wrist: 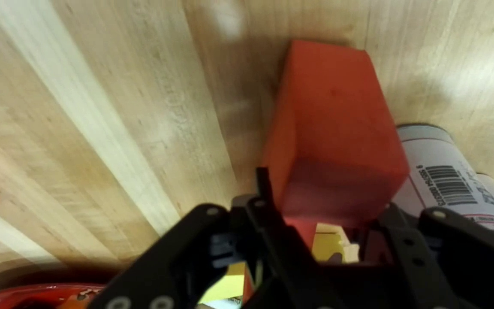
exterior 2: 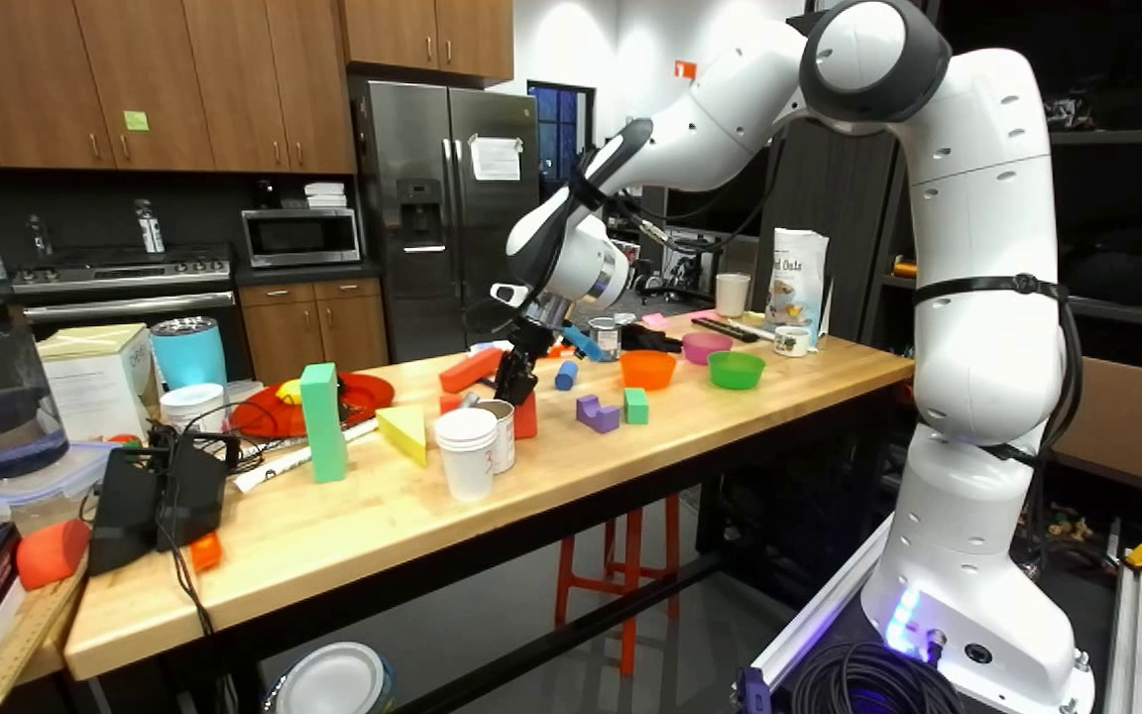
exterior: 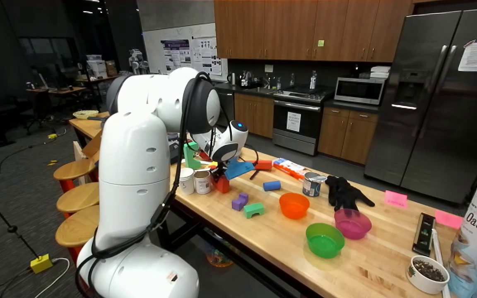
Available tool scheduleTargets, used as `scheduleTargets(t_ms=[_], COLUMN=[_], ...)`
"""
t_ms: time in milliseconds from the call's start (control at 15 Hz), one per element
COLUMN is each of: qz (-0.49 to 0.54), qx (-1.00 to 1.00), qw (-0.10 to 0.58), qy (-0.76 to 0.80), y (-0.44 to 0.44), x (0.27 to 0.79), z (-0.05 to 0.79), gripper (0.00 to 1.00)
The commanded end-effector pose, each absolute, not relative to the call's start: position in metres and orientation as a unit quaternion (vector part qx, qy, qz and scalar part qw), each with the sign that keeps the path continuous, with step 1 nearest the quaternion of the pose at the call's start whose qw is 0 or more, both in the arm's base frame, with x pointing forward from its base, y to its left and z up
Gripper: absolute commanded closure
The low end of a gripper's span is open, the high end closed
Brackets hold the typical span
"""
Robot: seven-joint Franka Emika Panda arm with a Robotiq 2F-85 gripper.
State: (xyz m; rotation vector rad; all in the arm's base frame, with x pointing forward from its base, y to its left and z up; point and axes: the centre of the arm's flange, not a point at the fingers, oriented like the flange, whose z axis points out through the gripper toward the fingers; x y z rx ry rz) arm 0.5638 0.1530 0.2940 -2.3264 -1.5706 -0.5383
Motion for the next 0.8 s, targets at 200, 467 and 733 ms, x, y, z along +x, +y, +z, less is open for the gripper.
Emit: scheduleTargets(t_ms=[200, 467, 733], qz=[-0.176, -0.171, -0.157], qx=[-0.856, -0.886, -0.909], qw=[0.112, 0.057, -0.009], qy=[-0.472, -0.428, -0.386], y=[0.139, 0.120, 0.103], x=[0.556, 0.543, 0.516], z=[0.306, 0.323, 0.348], gripper=[0.87, 0.87, 0.87])
